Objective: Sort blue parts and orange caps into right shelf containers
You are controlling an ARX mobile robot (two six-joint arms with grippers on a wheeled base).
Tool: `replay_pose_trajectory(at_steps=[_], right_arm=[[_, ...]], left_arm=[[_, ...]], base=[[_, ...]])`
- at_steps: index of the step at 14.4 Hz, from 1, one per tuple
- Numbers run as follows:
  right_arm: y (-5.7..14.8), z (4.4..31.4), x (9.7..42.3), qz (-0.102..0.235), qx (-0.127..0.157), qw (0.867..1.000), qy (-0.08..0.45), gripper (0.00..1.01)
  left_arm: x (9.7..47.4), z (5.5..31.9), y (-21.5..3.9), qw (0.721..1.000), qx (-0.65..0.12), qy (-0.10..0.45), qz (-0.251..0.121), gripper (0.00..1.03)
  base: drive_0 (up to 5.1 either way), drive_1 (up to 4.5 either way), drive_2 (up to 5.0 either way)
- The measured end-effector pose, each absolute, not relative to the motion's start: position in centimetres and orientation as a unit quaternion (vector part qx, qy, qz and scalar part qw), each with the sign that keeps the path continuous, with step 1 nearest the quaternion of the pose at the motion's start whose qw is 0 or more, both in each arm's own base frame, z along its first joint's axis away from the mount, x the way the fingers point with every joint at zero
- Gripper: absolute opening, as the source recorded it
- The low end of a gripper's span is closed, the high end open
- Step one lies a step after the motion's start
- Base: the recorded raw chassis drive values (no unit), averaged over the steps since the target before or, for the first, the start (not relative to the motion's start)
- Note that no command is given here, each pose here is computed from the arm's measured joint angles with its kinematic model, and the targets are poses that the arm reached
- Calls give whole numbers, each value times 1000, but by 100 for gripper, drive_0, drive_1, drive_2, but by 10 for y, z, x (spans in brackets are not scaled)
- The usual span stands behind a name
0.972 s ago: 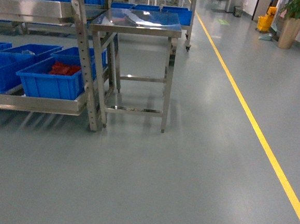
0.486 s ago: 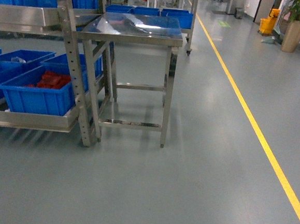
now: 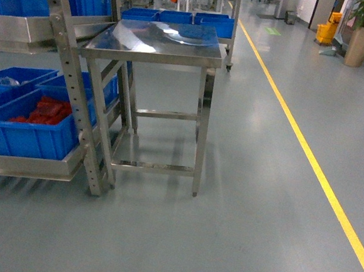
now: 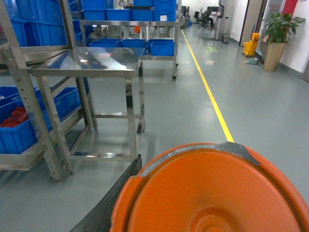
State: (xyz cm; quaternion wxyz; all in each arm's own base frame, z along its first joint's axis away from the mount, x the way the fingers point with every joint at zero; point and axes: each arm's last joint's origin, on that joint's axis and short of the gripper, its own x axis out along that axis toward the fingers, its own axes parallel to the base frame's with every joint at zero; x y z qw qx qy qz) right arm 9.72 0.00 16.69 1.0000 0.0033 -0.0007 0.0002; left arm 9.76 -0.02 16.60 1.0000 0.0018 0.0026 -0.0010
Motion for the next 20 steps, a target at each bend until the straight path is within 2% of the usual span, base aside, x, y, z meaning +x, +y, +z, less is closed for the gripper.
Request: replay_pose_trajectory(at_steps=[18,20], right_arm=[[0,167,97,0,3,1000,-1,44],[0,167,97,0,3,1000,-3,44]], left_arm=[[98,166,0,1000,2,2,0,42],[98,167,0,1000,2,0,-1,42]], base=[[0,430,-430],[-246,69,167]])
